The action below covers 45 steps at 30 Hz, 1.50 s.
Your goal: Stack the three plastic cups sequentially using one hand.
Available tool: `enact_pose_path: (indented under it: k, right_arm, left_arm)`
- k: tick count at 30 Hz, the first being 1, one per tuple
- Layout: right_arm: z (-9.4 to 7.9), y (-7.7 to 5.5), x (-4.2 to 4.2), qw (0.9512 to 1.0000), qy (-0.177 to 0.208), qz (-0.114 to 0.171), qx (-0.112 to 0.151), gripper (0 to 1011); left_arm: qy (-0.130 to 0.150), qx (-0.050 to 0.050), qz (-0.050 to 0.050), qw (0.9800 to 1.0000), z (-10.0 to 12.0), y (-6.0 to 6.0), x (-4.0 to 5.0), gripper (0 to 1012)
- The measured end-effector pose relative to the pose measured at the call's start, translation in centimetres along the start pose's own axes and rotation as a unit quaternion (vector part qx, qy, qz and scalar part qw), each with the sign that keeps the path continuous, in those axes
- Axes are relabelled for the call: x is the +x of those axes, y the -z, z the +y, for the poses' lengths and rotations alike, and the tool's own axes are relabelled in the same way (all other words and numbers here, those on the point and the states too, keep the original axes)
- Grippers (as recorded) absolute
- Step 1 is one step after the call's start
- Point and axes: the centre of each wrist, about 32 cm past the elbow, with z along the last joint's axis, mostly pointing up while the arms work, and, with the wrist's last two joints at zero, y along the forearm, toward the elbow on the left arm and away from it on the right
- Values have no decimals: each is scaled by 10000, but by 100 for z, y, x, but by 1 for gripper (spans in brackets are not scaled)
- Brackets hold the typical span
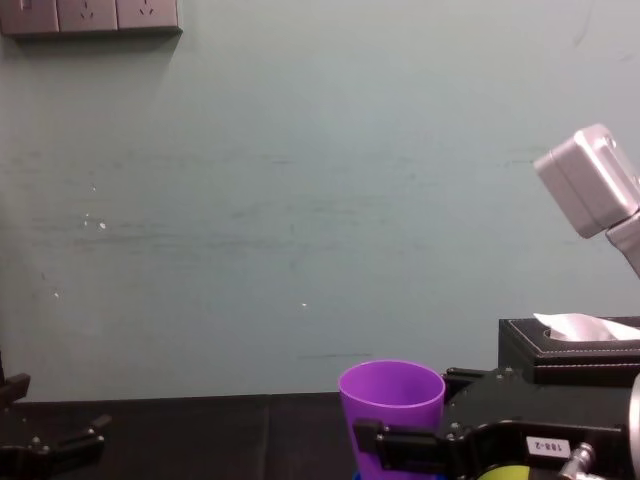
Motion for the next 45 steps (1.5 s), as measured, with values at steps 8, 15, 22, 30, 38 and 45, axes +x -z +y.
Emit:
enact_pose_path:
  k: [8, 15, 22, 30, 38, 45]
  right_arm:
    - [44, 70, 5, 10000, 10, 50, -41, 724]
    - [62, 101, 4, 9999, 1, 86, -73, 726]
    - [60, 97, 4, 9999, 1, 81, -68, 724]
    - [58, 93, 5, 10000, 3, 78, -63, 848]
    - [55, 92, 6, 10000, 5, 78, -62, 1003]
    - [54, 91, 6, 10000, 5, 76, -61, 1003]
  left_arm:
    - [0, 0, 0, 10000, 0, 0, 0, 1010]
    - [0, -1, 0, 10000, 0, 0, 0, 1010]
    - [0, 0, 0, 10000, 0, 0, 0, 1010]
    - [0, 0, 0, 10000, 0, 0, 0, 1010]
    - [0, -1, 0, 10000, 0, 0, 0, 1010]
    - [0, -1, 0, 10000, 0, 0, 0, 1010]
